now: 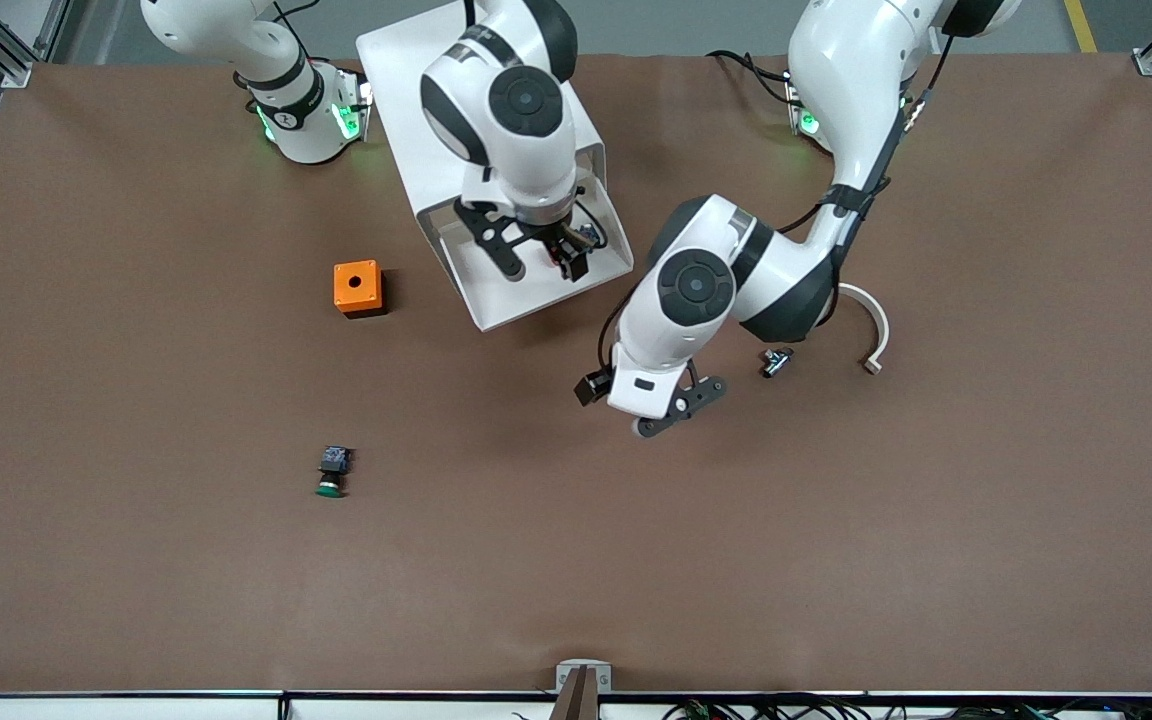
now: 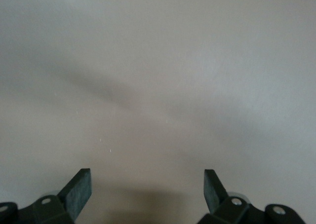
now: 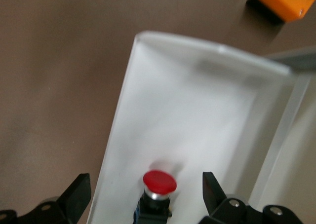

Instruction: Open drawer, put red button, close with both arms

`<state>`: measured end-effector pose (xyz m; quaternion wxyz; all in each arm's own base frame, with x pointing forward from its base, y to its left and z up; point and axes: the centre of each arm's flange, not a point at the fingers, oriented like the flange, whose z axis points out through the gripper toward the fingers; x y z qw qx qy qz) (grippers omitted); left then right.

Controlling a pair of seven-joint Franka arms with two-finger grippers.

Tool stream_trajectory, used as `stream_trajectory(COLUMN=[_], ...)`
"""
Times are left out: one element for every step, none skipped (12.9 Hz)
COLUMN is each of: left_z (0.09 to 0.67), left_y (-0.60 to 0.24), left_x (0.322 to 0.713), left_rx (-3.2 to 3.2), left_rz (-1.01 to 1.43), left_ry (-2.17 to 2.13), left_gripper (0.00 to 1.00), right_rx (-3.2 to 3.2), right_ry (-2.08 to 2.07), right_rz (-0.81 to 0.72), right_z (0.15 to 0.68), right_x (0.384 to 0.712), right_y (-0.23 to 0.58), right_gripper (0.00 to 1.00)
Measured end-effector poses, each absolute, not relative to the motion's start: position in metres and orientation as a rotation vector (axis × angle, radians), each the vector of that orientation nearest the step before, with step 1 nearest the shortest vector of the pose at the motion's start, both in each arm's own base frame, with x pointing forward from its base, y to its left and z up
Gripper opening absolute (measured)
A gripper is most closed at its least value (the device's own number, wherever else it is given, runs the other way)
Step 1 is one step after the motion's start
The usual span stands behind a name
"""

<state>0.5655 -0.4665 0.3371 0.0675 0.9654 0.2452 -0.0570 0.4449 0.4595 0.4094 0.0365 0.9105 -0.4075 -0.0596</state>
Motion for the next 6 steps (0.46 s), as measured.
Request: stream_trajectory(left_z=[0.332, 0.326, 0.319, 0.314, 0.309, 0.308], left_y=[-0.476, -0.486, -0.495, -0.502, -0.509, -0.515], left_x=[0.555, 0.544, 0.533, 0.522, 0.514, 0.506], left_rx=[2.919, 2.93, 2.942, 2.953, 2.962, 2.969], left_rz=[-0.176, -0.18, -0.186, -0.193, -0.199, -0.204], left_ry=[0.713, 0.688, 0.664, 0.642, 0.622, 0.604], left_gripper=[1.0, 1.0, 1.0, 1.0, 1.0, 1.0], right_rx=[2.803, 2.82, 2.85, 2.881, 2.911, 2.935], right_ry=[-1.181, -1.11, -1.041, -0.975, -0.909, -0.842], right_rz=[-0.211, -0.239, -0.258, -0.277, -0.29, -0.297], right_z=[0.421, 0.433, 0.446, 0.457, 0.468, 0.477], right_x=[0.461, 0.478, 0.495, 0.509, 0.522, 0.533], right_y=[0.44, 0.417, 0.392, 0.366, 0.339, 0.312], right_gripper=[1.0, 1.0, 1.0, 1.0, 1.0, 1.0])
